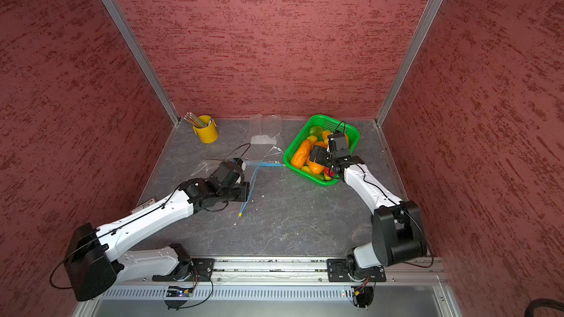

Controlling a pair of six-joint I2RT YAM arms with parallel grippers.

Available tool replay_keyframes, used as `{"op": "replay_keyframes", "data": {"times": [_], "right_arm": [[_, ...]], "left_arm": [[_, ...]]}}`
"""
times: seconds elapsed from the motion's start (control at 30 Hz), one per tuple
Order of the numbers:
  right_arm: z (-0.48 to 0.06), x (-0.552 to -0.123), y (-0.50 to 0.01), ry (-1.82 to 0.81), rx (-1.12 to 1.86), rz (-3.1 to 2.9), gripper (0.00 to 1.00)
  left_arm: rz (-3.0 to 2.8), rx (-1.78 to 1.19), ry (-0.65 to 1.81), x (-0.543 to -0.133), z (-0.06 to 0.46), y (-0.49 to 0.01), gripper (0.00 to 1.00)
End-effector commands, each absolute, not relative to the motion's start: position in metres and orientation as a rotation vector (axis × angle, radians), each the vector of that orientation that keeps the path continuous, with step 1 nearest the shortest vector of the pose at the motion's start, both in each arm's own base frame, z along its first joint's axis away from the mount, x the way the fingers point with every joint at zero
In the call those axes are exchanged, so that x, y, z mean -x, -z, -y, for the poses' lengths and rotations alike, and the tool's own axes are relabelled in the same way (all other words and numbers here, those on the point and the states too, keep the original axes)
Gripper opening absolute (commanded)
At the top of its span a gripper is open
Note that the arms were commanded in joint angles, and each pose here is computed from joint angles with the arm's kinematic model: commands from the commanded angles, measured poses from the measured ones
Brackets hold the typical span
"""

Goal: Place the mango in a zip-top bag and seal the zipper
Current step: Pick up the mango from the basket.

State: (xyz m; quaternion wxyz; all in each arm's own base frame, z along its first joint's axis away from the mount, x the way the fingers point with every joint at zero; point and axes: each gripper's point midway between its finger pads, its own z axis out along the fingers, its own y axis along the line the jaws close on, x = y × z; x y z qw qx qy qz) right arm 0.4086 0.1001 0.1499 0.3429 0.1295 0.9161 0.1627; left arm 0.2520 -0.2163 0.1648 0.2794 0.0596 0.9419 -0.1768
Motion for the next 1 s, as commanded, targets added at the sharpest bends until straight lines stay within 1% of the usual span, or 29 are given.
{"op": "replay_keyframes", "data": {"times": [0.0,0.1,0.2,0.37,0.47,0.53,0.57,0.63,0.73,0.83,0.9,0.97], "right_arm": [[-0.095,-0.417,-0.138,-0.321,-0.323,-2.444,0.96],[-0.099,-0.423,-0.121,-0.295,-0.312,-2.513,0.96],[-0.105,-0.421,-0.108,-0.279,-0.286,-2.554,0.95],[-0.1,-0.41,-0.074,-0.215,-0.303,-2.626,0.9],[-0.102,-0.409,-0.062,-0.22,-0.306,-2.649,0.82],[-0.102,-0.412,-0.064,-0.225,-0.299,-2.637,0.73],[-0.103,-0.414,-0.069,-0.229,-0.296,-2.625,0.7],[-0.105,-0.419,-0.086,-0.253,-0.28,-2.581,0.59],[-0.11,-0.424,-0.131,-0.323,-0.254,-2.456,0.42],[-0.116,-0.42,-0.19,-0.421,-0.206,-2.291,0.32],[-0.125,-0.411,-0.231,-0.477,-0.176,-2.167,0.23],[-0.154,-0.394,-0.261,-0.563,-0.077,-2.088,0.22]], "left_arm": [[-2.471,-0.254,0.381,-0.258,0.212,-0.196,0.0],[-2.452,-0.309,0.332,-0.265,0.214,-0.206,0.0],[-2.465,-0.302,0.293,-0.27,0.211,-0.201,0.0],[-2.443,-0.225,0.372,-0.277,0.213,-0.203,0.0],[-2.418,-0.178,0.463,-0.28,0.219,-0.207,0.0],[-2.398,-0.147,0.535,-0.281,0.223,-0.209,0.0],[-2.391,-0.133,0.563,-0.281,0.225,-0.208,0.0],[-2.382,-0.108,0.624,-0.281,0.229,-0.206,0.0],[-2.384,-0.088,0.666,-0.282,0.23,-0.2,0.0],[-2.39,-0.082,0.671,-0.282,0.23,-0.197,0.0],[-2.384,-0.081,0.679,-0.283,0.23,-0.197,0.0],[-2.367,-0.084,0.692,-0.284,0.232,-0.2,0.0]]}}
